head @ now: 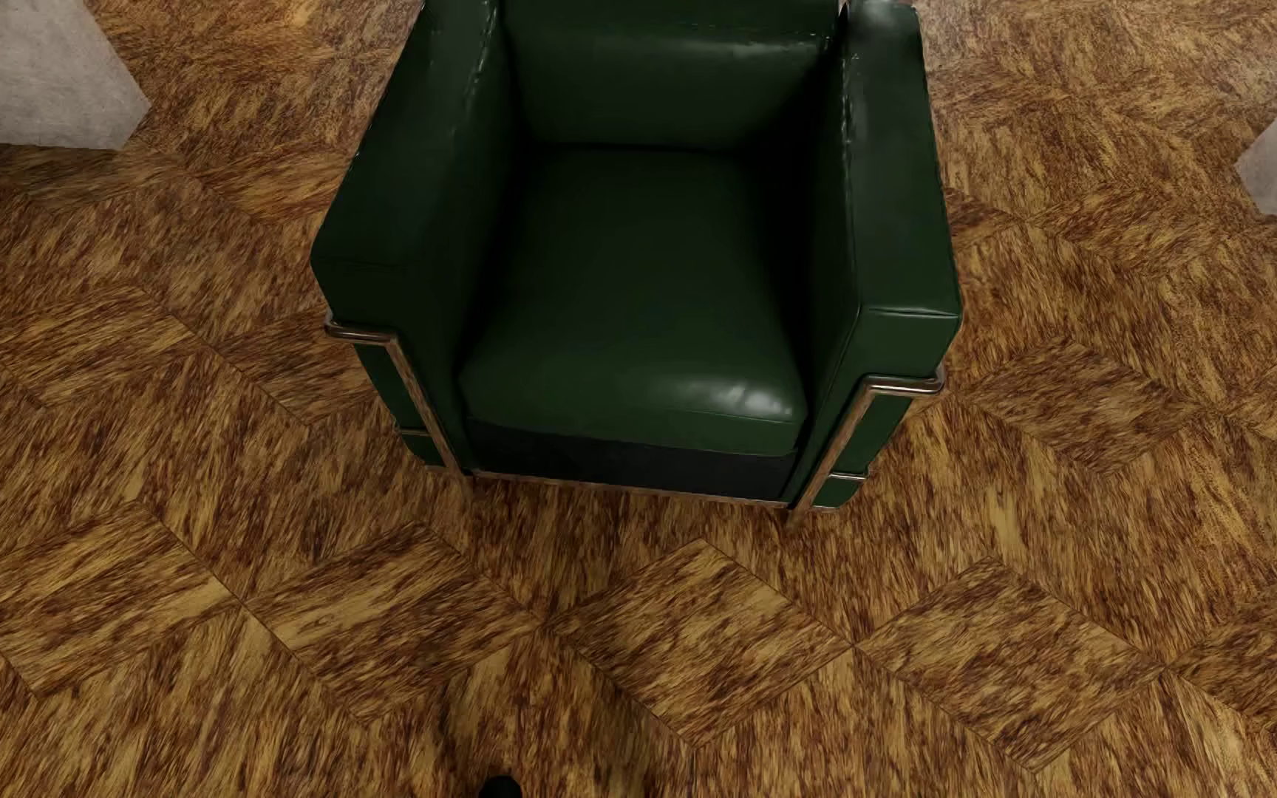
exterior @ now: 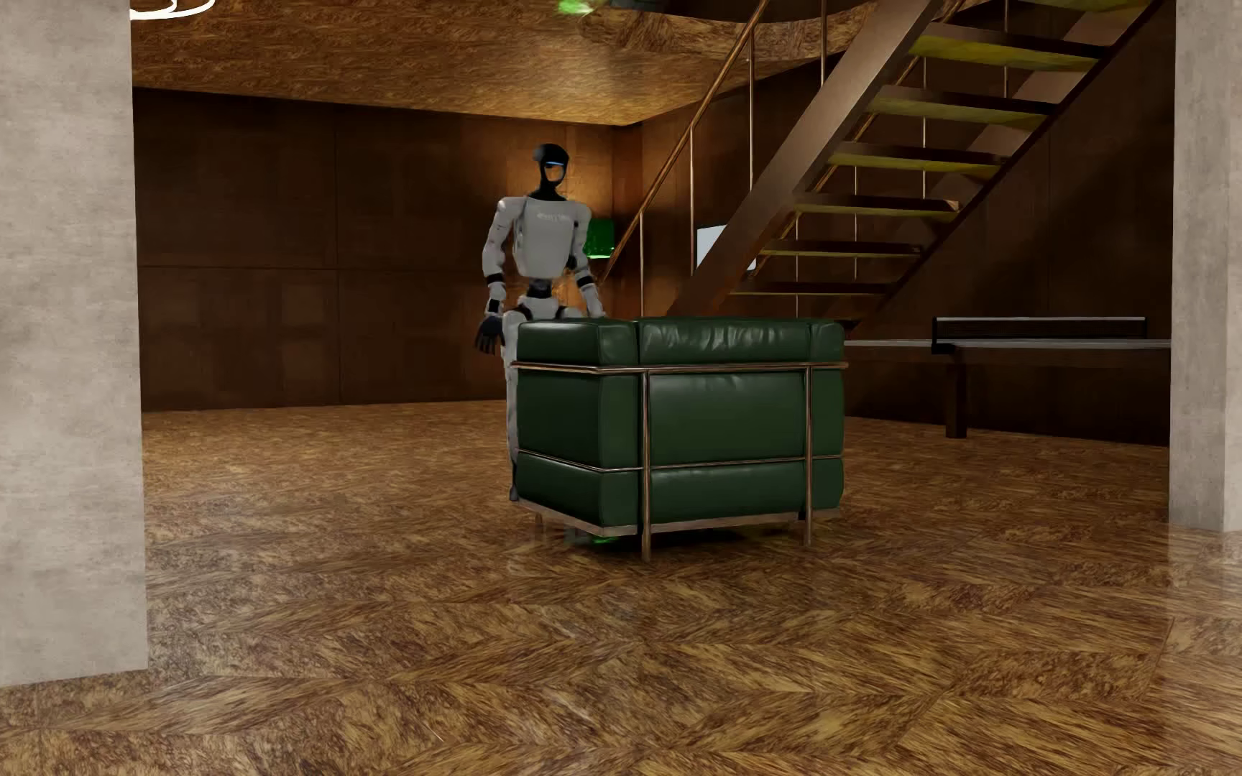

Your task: Head to the dark armchair

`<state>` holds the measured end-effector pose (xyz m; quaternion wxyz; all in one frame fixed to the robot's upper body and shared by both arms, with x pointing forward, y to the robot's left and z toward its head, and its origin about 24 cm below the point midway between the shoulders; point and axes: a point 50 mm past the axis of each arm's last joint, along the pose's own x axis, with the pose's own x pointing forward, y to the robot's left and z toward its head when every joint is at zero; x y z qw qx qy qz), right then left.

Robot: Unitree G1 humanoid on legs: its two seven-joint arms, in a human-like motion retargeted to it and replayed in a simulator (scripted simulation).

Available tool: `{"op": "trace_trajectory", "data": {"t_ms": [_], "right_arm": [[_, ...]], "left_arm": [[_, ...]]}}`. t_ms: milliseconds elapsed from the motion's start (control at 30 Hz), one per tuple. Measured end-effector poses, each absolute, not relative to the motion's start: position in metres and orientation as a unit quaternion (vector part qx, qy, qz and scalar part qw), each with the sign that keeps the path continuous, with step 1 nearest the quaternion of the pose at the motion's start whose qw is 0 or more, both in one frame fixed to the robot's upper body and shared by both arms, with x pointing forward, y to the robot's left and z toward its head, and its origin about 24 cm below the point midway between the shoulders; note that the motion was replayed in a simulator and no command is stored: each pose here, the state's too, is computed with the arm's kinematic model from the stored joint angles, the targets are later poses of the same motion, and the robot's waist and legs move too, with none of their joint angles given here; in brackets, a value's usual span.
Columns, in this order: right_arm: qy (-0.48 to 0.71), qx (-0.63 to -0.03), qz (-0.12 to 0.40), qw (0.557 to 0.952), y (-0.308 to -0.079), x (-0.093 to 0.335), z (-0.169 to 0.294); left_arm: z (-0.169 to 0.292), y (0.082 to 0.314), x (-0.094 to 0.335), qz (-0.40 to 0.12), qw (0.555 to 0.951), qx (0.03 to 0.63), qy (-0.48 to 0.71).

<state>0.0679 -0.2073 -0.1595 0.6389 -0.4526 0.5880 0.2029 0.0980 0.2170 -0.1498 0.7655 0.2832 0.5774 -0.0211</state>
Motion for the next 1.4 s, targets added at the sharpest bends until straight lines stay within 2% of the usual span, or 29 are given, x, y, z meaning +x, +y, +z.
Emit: {"op": "trace_trajectory", "data": {"t_ms": [67,133,200,300,400,533,633,667,733,767,800,867,933,1000,1133,1267,1400], "right_arm": [[0.540,-0.491,0.246,0.638,-0.198,0.103,-0.154],[0.475,-0.539,0.254,0.647,-0.190,0.146,-0.142],[0.413,-0.560,0.224,0.682,-0.179,0.187,-0.125],[0.336,-0.539,0.165,0.755,-0.163,0.232,-0.096],[0.280,-0.516,0.131,0.799,-0.154,0.251,-0.077],[0.305,-0.479,0.104,0.816,-0.163,0.229,-0.088],[0.396,-0.476,0.164,0.768,-0.173,0.193,-0.116],[0.444,-0.456,0.159,0.755,-0.181,0.178,-0.125],[0.533,-0.398,0.091,0.741,-0.200,0.145,-0.140],[0.560,-0.386,0.061,0.731,-0.207,0.127,-0.145],[0.583,-0.387,0.053,0.712,-0.213,0.108,-0.151],[0.621,-0.388,0.099,0.674,-0.215,0.070,-0.160],[0.656,-0.360,0.139,0.649,-0.214,0.036,-0.164],[0.674,-0.342,0.153,0.637,-0.210,0.016,-0.166],[0.652,-0.387,0.218,0.615,-0.200,0.020,-0.166],[0.594,-0.412,0.218,0.656,-0.190,0.061,-0.161],[0.488,-0.508,0.241,0.668,-0.189,0.127,-0.142]], "left_arm": [[-0.147,0.223,0.103,-0.007,0.766,0.297,0.571],[-0.143,0.226,0.107,0.015,0.775,0.303,0.555],[-0.140,0.229,0.107,0.026,0.785,0.303,0.540],[-0.137,0.230,0.108,0.023,0.791,0.308,0.529],[-0.137,0.225,0.113,-0.002,0.789,0.320,0.525],[-0.136,0.213,0.125,-0.041,0.793,0.340,0.505],[-0.130,0.210,0.127,-0.017,0.817,0.325,0.476],[-0.130,0.209,0.128,0.001,0.823,0.314,0.472],[-0.132,0.208,0.118,0.022,0.822,0.299,0.484],[-0.135,0.208,0.112,0.021,0.815,0.297,0.497],[-0.139,0.208,0.106,0.016,0.805,0.299,0.512],[-0.148,0.210,0.088,-0.001,0.778,0.300,0.552],[-0.156,0.212,0.067,-0.027,0.749,0.300,0.590],[-0.158,0.214,0.053,-0.030,0.736,0.291,0.610],[-0.161,0.210,0.039,0.017,0.735,0.247,0.631],[-0.162,0.203,0.064,0.003,0.745,0.244,0.621],[-0.151,0.194,0.106,0.004,0.791,0.254,0.557]]}}
